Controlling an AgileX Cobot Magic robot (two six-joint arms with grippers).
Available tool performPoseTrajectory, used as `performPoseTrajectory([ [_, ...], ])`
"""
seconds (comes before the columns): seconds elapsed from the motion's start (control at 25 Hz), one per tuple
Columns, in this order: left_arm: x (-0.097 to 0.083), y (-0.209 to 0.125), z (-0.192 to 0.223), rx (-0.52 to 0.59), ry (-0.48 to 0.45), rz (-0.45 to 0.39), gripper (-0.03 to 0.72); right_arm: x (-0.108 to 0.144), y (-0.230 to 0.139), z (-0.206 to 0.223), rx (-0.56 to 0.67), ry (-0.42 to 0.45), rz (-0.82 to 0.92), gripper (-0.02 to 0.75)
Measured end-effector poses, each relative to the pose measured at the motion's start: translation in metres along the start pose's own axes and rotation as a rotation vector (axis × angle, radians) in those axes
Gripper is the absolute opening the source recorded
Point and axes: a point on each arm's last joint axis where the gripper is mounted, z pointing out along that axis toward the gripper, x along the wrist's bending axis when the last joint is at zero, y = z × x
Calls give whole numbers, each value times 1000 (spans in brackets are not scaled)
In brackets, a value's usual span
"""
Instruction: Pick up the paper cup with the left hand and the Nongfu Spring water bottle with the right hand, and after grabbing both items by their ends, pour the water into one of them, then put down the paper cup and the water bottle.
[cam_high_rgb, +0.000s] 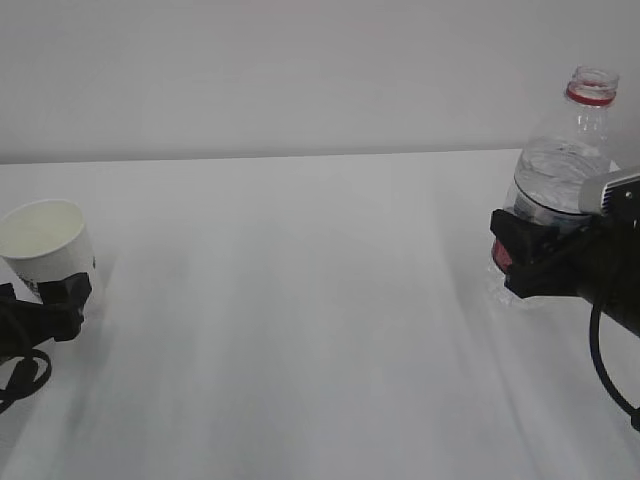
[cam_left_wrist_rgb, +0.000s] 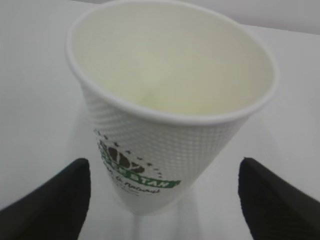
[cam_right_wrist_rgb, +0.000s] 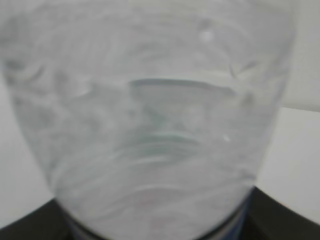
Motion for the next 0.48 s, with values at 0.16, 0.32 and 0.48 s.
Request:
performPoseTrajectory([
  [0.16,1,1,0,-4,10,-5,687,0,0,0,0,1,0,428],
  [0.32,2,1,0,-7,28,-11,686,0,0,0,0,1,0,428],
  [0.48,3,1,0,-8,33,-5,686,0,0,0,0,1,0,428],
])
